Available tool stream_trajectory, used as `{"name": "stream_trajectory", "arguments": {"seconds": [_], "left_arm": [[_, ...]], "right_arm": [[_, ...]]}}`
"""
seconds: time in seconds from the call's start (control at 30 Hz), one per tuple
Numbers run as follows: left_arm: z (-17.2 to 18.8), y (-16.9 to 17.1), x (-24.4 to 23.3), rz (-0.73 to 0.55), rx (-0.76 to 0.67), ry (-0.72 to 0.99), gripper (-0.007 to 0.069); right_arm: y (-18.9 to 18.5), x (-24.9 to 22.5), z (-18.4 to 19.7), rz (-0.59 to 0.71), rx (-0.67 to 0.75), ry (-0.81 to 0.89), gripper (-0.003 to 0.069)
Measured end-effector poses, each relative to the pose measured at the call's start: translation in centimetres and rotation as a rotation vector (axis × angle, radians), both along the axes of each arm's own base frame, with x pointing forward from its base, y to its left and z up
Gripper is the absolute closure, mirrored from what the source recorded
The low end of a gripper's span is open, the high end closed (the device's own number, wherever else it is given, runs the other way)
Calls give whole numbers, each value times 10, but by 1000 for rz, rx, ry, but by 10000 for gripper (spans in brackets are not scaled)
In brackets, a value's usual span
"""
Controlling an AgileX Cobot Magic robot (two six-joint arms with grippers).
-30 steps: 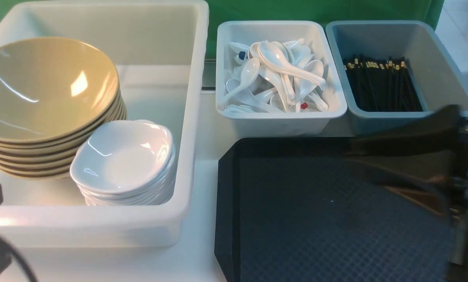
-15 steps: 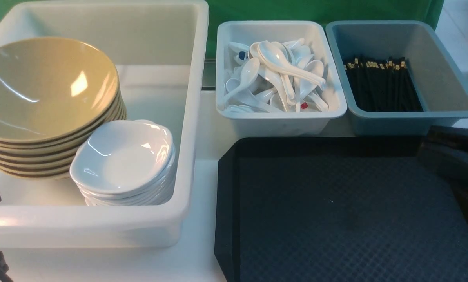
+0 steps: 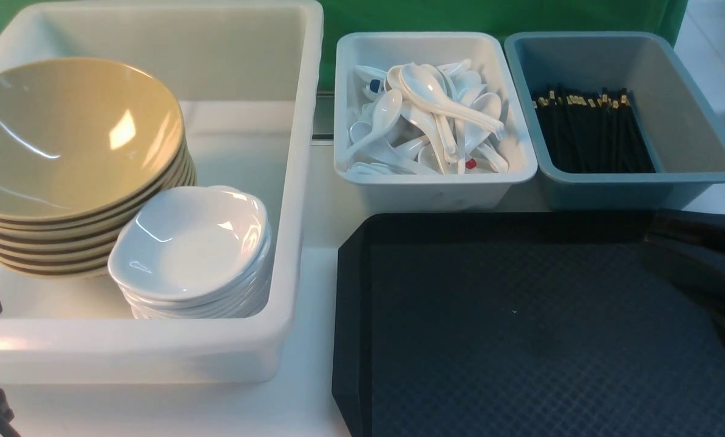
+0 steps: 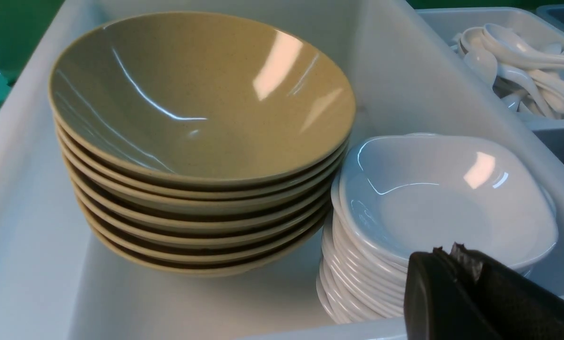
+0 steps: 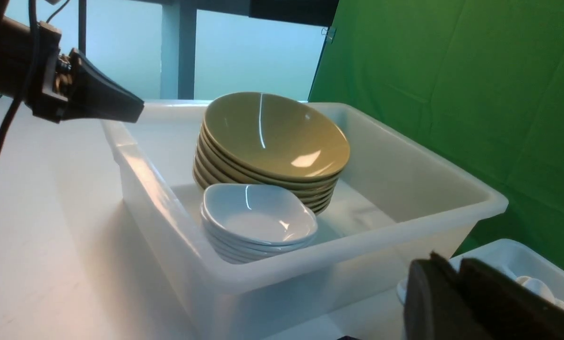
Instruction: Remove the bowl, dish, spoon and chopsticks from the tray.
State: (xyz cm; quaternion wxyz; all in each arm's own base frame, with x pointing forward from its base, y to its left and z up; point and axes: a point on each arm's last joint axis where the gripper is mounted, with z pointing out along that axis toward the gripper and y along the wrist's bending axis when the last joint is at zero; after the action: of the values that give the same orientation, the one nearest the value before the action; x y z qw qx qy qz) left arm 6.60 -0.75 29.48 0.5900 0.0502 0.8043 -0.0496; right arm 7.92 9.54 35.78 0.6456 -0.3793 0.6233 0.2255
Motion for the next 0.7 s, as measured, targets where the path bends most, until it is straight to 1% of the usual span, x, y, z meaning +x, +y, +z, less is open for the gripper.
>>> {"name": "stream_trajectory", "arguments": {"seconds": [0.07,0.1,0.13,0.2,0.27,0.33,0.43,0.47,0.57,0.6,0.63,0.67,0.7], "left_arm": [[0,0,0,0,0,0,636],[0,0,0,0,0,0,636],[0,0,0,0,0,0,636],[0,0,0,0,0,0,636],[0,0,0,0,0,0,636],[0,0,0,0,0,0,636],[0,0,0,0,0,0,636],[0,0,0,0,0,0,636],[0,0,0,0,-1,-1,636],[0,0,0,0,-1,-1,636],[0,0,0,0,-1,-1,636],[0,0,0,-1,-1,-2,636],[0,0,0,-1,-1,-3,636]], "right_arm": [[-4,-1,-5,-15,5,-3,586],[-11,0,-17,-60,17,-11,615],[-12,0,-17,-67,22,-13,617],[-26,2,-42,-172,85,-26,627],[-43,3,-70,-312,192,-13,627],[-58,3,-98,-450,268,12,627],[-76,-3,-134,-627,337,46,627],[-81,-6,-142,-678,331,42,627],[-90,-14,-151,-798,314,32,627],[-93,-16,-154,-841,307,48,627],[-93,-16,-157,-852,300,67,627],[-98,-20,-164,-929,288,130,627],[-100,-21,-168,-966,276,159,627]]}}
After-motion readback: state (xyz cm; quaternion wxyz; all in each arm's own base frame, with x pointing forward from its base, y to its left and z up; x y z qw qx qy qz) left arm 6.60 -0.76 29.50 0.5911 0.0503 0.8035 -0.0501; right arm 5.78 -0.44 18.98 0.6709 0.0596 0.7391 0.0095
